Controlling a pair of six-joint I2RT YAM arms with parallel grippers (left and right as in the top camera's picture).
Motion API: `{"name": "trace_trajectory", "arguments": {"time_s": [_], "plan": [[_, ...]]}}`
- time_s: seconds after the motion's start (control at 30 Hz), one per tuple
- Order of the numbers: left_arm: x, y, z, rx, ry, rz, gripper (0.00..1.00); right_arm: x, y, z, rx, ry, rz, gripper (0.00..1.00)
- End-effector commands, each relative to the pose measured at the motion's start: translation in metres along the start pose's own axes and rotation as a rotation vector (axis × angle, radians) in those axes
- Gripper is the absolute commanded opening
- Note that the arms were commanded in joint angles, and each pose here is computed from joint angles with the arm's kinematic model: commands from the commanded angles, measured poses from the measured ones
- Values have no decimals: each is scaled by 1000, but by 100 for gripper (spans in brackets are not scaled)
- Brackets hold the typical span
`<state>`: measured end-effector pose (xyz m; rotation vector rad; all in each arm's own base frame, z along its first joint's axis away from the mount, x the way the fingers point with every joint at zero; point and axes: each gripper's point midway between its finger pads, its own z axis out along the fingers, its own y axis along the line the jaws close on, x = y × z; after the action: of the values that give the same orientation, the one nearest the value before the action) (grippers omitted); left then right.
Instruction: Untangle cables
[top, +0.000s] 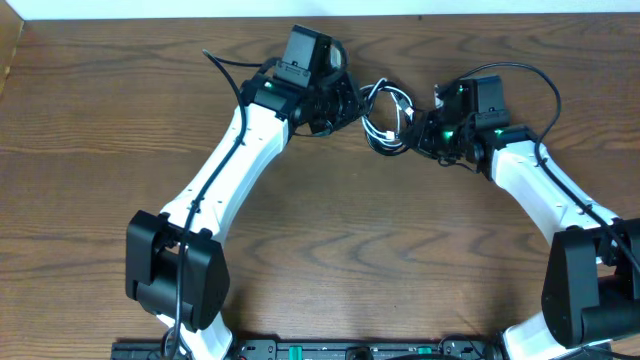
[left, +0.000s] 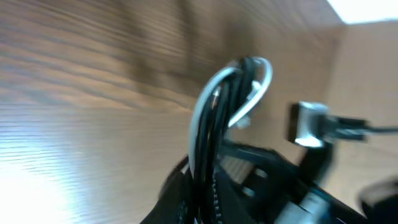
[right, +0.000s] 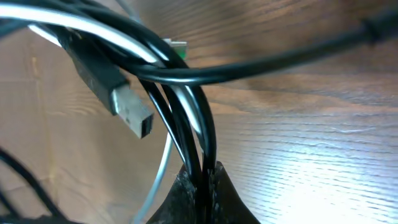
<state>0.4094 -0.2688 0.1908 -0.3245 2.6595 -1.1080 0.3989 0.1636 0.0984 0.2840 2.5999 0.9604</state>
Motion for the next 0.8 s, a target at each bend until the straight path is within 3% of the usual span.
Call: {"name": "trace_trajectory", "arguments": {"time_s": [0.0, 0.17, 0.4, 0.53, 0.63, 0.77], "plan": [[7, -30, -9, 171, 87, 62, 7, 0, 7, -2, 15, -10, -112, 1], [9, -47, -18, 288, 133, 113, 7, 5, 6, -2, 17, 12, -124, 1], [-3, -42, -41, 380, 170, 95, 7, 7, -3, -7, 17, 33, -153, 1], [-11, -32, -48, 383, 143, 175, 7, 9, -3, -10, -9, 53, -177, 1], [-11, -6, -44, 279, 122, 224, 7, 12, -6, -11, -6, 68, -188, 1], [-7, 60, -34, -66, 101, 179, 7, 16, -7, -12, -8, 85, -207, 1]]}}
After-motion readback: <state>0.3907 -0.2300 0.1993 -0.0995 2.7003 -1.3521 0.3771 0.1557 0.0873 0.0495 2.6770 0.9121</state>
